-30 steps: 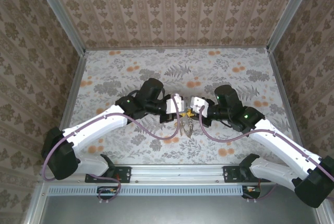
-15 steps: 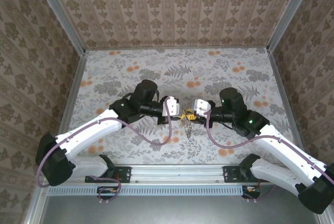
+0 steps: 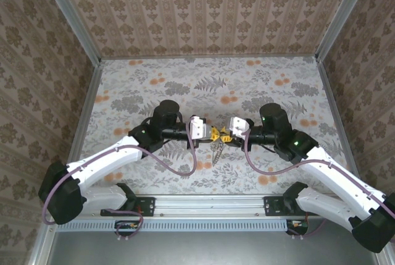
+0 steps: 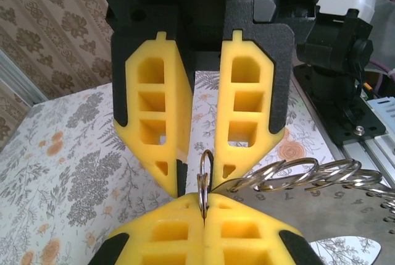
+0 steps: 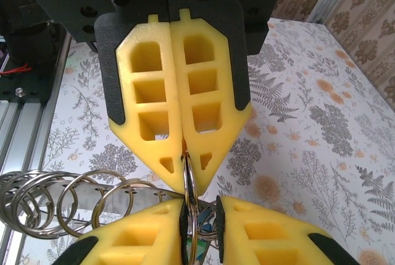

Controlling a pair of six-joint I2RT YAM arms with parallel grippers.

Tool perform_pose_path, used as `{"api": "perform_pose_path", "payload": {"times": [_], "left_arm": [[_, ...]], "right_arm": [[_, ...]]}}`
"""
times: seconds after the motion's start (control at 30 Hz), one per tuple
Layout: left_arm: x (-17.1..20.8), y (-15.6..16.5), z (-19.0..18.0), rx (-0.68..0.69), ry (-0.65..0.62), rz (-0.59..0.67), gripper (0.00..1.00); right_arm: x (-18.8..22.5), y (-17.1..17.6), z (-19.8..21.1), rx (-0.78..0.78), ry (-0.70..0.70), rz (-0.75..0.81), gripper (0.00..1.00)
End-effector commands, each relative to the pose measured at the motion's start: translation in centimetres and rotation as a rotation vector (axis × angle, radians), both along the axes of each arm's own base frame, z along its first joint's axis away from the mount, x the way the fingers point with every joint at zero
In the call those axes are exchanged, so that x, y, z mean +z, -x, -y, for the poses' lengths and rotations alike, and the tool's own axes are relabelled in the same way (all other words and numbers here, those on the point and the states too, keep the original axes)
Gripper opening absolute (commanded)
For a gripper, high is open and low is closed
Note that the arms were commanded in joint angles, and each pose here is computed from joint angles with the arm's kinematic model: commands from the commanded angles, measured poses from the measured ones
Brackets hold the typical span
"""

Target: Put the keys on the keyring

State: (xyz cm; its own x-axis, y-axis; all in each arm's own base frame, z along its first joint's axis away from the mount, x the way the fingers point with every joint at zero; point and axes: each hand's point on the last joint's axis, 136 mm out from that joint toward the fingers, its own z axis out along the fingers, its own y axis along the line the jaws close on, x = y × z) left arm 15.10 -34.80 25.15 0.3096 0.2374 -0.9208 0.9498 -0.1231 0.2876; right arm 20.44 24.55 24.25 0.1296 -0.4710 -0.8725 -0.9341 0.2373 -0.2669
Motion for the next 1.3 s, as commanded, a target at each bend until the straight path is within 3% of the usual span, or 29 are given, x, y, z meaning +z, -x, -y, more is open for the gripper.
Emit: {"api": "perform_pose_path", "payload": {"times": [0.0,0.2,0.33,0.5,0.93,1.27], "left_arm": [[3.5,1.2,0.7,-0.077,0.13,0.049,0.0],[3.7,1.4,1.2,-0.09,0.147,0.056,0.0],[2.6,1.1,0.9,-0.058,0.072,0.015,0.0],[1.0,0.1,0.0,0.03,-0.068,-0.029,0.23],[-0.5,-2.9,-0.1,0.187,-0.202,-0.026,0.24],[-0.3,-2.4,0.2,0.151,-0.209,0.0,0.28]], "right_arm": [[-0.2,-0.2,-0.5,0.011,-0.023,-0.026,0.2],[-0.8,-0.7,-0.7,0.004,-0.018,-0.048,0.0],[-0.4,-0.7,-0.5,-0.003,-0.02,-0.03,0.0],[-0.5,-1.0,0.3,-0.038,0.052,-0.016,0.0],[0.1,-1.7,-0.1,-0.049,0.081,-0.003,0.0],[0.2,-1.0,-0.2,-0.026,0.086,-0.007,0.0]]}}
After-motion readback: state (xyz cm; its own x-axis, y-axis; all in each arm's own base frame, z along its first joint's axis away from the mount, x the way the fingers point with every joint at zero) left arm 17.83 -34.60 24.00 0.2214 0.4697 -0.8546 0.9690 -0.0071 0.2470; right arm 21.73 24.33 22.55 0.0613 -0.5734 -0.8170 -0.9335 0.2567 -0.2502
